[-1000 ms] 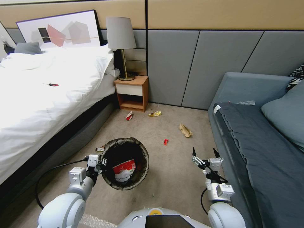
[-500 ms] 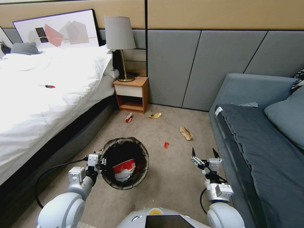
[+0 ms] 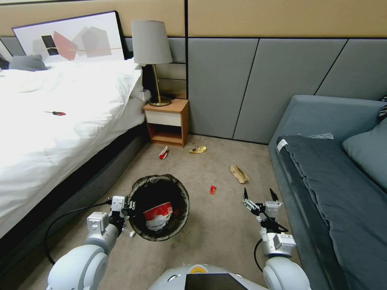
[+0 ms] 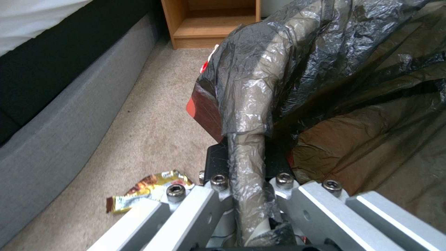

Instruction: Pick up the trash bin, then pick up the garbage from the floor and place it into the trash bin.

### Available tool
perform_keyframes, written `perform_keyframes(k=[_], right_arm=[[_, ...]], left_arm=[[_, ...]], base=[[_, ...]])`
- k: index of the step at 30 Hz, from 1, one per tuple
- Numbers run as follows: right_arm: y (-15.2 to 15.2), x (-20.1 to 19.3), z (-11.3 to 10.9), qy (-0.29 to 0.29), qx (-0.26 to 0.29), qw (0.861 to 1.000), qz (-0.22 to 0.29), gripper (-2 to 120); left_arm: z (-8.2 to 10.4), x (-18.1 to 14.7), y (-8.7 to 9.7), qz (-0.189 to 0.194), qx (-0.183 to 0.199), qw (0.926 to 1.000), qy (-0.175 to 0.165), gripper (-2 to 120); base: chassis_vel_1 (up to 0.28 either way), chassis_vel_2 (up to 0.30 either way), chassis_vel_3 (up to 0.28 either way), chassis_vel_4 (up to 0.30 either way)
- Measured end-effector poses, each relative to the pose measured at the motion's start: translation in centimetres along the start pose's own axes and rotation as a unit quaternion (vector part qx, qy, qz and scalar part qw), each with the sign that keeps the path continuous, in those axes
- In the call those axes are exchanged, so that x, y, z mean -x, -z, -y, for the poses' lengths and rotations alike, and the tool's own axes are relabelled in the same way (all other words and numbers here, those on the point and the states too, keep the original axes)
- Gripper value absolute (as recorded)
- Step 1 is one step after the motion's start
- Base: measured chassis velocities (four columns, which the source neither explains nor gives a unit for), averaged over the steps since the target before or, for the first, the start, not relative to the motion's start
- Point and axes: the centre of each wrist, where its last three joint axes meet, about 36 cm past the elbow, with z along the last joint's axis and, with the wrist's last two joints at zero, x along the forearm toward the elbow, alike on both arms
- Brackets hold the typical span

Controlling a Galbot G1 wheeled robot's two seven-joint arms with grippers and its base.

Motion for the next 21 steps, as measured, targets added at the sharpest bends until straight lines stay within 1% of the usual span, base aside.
perform_keyframes(k=[21], right_arm=[[-0.15,0.15,-0.18,0.004,0.001,1.000,-0.001,100]], left_arm=[[-0.05,-0.03,0.10,0.002,0.000,1.0000,0.001,1]], base=[[-0.089,0.090,0.093,-0.087]])
